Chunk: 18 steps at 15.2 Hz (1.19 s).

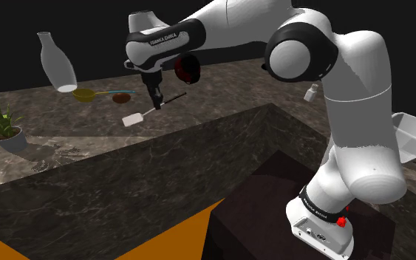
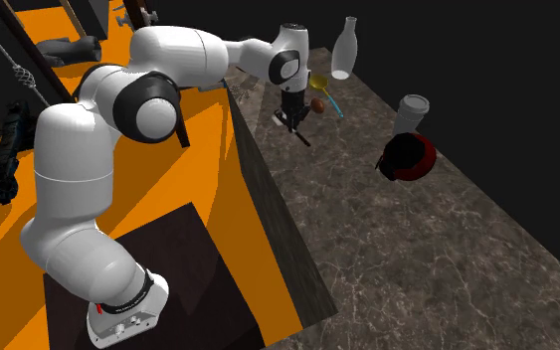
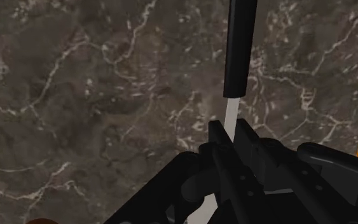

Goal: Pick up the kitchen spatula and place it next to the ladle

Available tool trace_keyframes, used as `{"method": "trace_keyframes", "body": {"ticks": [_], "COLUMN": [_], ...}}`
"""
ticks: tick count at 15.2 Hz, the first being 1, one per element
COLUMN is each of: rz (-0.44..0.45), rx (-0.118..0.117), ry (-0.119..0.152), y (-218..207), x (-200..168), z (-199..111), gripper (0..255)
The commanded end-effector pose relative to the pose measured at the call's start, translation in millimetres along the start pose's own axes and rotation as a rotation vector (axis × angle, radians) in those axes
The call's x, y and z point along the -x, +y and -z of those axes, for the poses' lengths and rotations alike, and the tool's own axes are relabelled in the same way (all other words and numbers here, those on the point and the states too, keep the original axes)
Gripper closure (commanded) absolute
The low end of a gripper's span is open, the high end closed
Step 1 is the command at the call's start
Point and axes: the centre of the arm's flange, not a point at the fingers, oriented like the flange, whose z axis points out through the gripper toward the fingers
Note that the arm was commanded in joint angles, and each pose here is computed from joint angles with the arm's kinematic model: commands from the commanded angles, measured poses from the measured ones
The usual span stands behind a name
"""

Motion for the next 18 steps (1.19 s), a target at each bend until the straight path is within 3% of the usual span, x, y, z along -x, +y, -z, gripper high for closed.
{"method": "trace_keyframes", "body": {"ticks": [1,10,11,16,18], "rz": [0.0,0.0,0.0,0.0,0.0], "rx": [0.0,0.0,0.0,0.0,0.0], "ry": [0.0,0.0,0.0,0.0,0.0], "y": [-0.9,-0.9,-0.9,-0.9,-0.9], "x": [-0.6,-1.2,-1.2,-1.1,-1.1], "z": [-12.2,-19.8,-19.8,-19.8,6.6], "gripper": [255,255,0,0,0]}}
